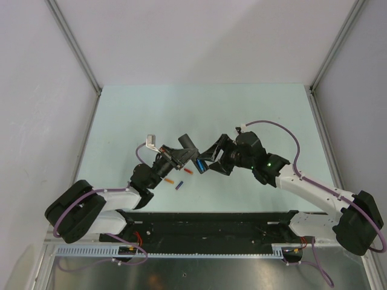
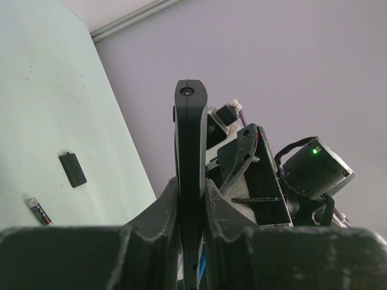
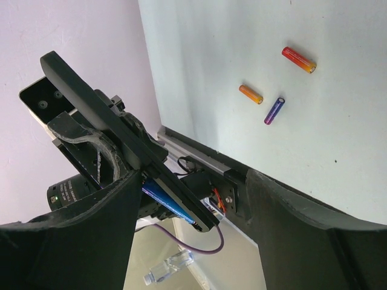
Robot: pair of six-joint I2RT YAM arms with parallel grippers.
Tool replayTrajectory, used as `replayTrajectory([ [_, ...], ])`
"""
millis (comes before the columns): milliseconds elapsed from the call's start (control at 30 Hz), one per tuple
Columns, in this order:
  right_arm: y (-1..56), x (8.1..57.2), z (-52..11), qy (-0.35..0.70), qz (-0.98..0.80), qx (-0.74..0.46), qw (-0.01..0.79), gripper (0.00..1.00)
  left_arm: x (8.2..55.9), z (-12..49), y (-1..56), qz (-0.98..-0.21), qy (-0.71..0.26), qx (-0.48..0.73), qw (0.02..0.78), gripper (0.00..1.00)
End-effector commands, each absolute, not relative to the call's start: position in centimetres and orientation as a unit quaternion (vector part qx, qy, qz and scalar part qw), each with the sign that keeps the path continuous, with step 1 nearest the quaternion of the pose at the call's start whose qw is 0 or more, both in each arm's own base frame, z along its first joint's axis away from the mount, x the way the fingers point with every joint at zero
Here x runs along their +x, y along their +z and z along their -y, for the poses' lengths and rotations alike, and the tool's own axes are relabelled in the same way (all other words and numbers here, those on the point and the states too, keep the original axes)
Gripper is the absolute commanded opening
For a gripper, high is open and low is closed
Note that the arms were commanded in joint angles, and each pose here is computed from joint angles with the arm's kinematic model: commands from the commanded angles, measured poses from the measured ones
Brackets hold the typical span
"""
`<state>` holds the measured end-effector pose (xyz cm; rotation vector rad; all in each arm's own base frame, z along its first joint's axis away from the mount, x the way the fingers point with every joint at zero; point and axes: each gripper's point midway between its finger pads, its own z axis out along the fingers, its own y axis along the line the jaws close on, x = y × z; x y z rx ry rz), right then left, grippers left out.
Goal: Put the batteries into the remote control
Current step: Load the battery into the remote control.
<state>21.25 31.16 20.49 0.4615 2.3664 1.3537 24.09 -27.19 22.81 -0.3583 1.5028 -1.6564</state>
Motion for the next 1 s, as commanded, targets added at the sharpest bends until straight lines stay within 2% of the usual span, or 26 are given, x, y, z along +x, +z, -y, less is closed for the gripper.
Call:
replayTrajectory([
  [0, 20.6, 20.9, -31.2, 0.485, -0.840, 0.158, 0.184, 0.72, 22.4, 25.4, 30.1, -0.481, -0.725, -0.109, 0.481, 0.00],
  [500, 20.4, 19.8, -31.7, 0.488, -0.845, 0.132, 0.175, 0.67, 22.4, 25.5, 29.9, -0.484, -0.723, -0.109, 0.480, 0.00],
  [967, 19.5, 19.1, -31.9, 0.477, -0.855, 0.122, 0.163, 0.67, 22.3, 25.4, 30.3, -0.480, -0.726, -0.109, 0.480, 0.00],
])
